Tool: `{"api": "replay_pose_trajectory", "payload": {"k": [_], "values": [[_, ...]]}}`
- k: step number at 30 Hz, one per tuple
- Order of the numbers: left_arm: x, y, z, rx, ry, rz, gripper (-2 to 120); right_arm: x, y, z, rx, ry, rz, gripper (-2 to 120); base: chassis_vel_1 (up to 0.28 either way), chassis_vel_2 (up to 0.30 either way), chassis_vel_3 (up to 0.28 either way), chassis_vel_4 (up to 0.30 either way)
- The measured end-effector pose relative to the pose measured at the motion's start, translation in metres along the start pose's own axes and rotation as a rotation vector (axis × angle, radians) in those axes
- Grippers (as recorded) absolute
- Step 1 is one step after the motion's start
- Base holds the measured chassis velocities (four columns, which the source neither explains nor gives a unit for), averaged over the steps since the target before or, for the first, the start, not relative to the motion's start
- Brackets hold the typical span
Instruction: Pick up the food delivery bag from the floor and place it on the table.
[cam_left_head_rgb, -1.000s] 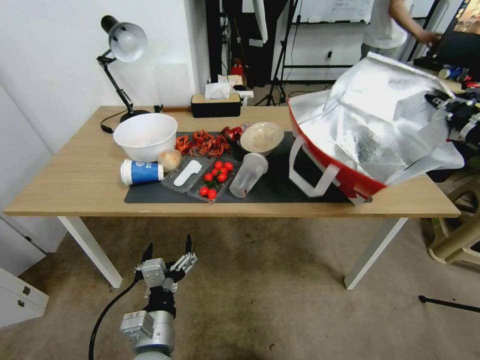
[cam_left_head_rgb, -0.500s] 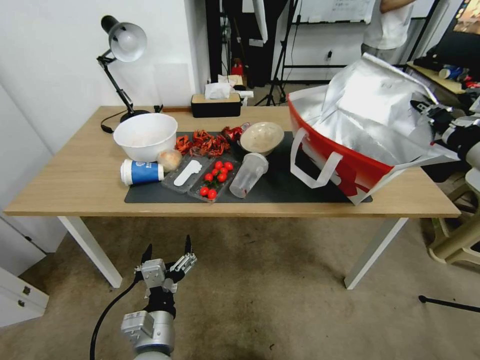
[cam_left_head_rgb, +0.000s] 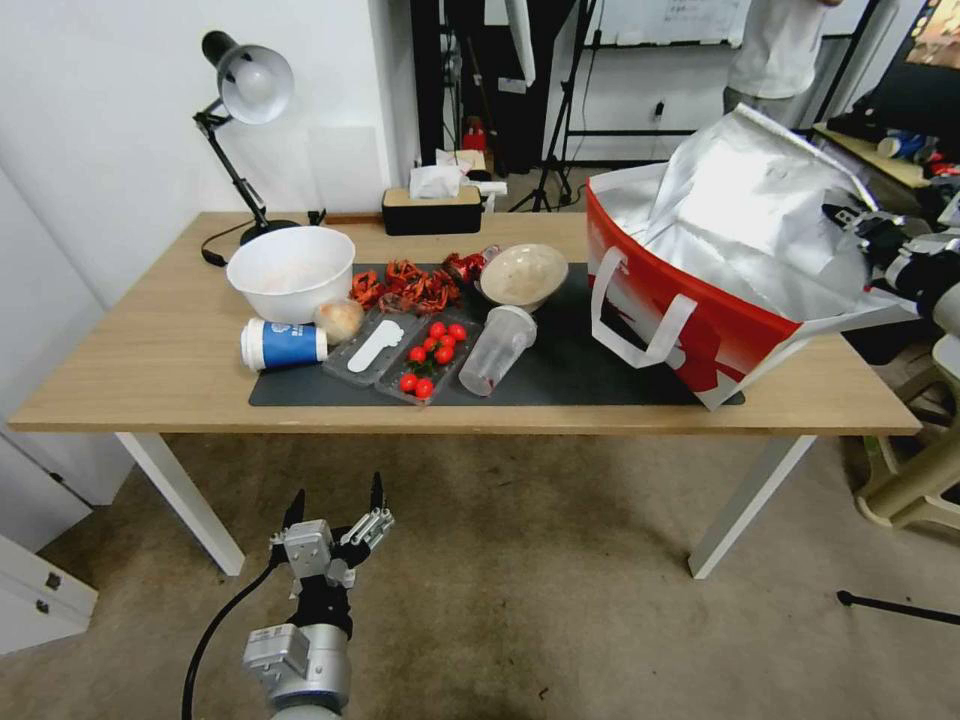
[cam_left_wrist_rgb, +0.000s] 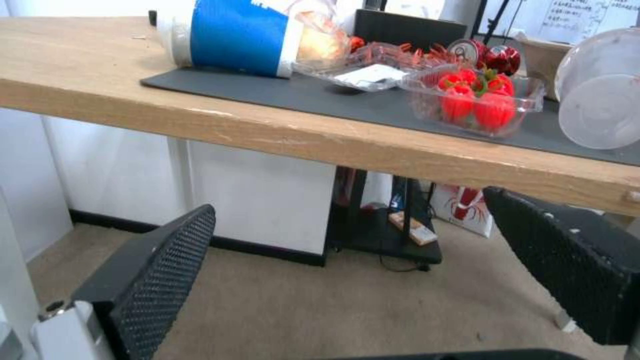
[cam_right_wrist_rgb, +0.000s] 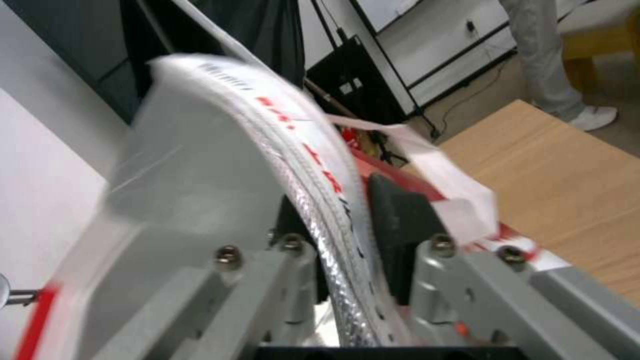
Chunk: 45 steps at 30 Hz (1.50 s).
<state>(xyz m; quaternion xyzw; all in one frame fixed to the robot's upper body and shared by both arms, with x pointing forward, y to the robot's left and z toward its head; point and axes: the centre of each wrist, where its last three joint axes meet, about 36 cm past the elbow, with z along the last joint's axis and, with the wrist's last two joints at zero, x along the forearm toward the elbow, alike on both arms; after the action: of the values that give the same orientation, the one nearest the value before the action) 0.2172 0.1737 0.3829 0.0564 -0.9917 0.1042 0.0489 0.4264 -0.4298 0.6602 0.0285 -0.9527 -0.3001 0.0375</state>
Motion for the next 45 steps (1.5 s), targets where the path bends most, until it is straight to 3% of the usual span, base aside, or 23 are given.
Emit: {"api": "replay_pose_trajectory", "payload": {"k": [9,11,12,19,26,45], "values": [[0.0,0.0,0.001,-0.005,0.001,0.002,100,-0.003,0.003,-0.004,0.031,-0.009,-0.004,46,0.0,0.0,0.0,0.0],[0.0,0.0,0.003,-0.01,-0.001,0.004,100,-0.005,0.002,-0.006,0.104,-0.038,0.014,65,0.0,0.0,0.0,0.0],[0.0,0.0,0.003,-0.01,-0.001,0.004,100,-0.005,0.002,-0.006,0.104,-0.038,0.014,65,0.0,0.0,0.0,0.0],[0.001,0.001,0.005,-0.02,-0.01,0.004,100,-0.004,0.003,-0.004,0.27,-0.089,0.043,96,0.0,0.0,0.0,0.0],[0.002,0.001,0.005,-0.021,-0.015,0.004,100,0.004,0.005,-0.005,0.426,-0.153,0.073,100,0.0,0.0,0.0,0.0],[0.002,0.002,-0.005,-0.018,-0.045,0.001,100,0.02,0.027,0.015,0.416,-0.245,-0.042,100,0.0,0.0,0.0,0.0]]}}
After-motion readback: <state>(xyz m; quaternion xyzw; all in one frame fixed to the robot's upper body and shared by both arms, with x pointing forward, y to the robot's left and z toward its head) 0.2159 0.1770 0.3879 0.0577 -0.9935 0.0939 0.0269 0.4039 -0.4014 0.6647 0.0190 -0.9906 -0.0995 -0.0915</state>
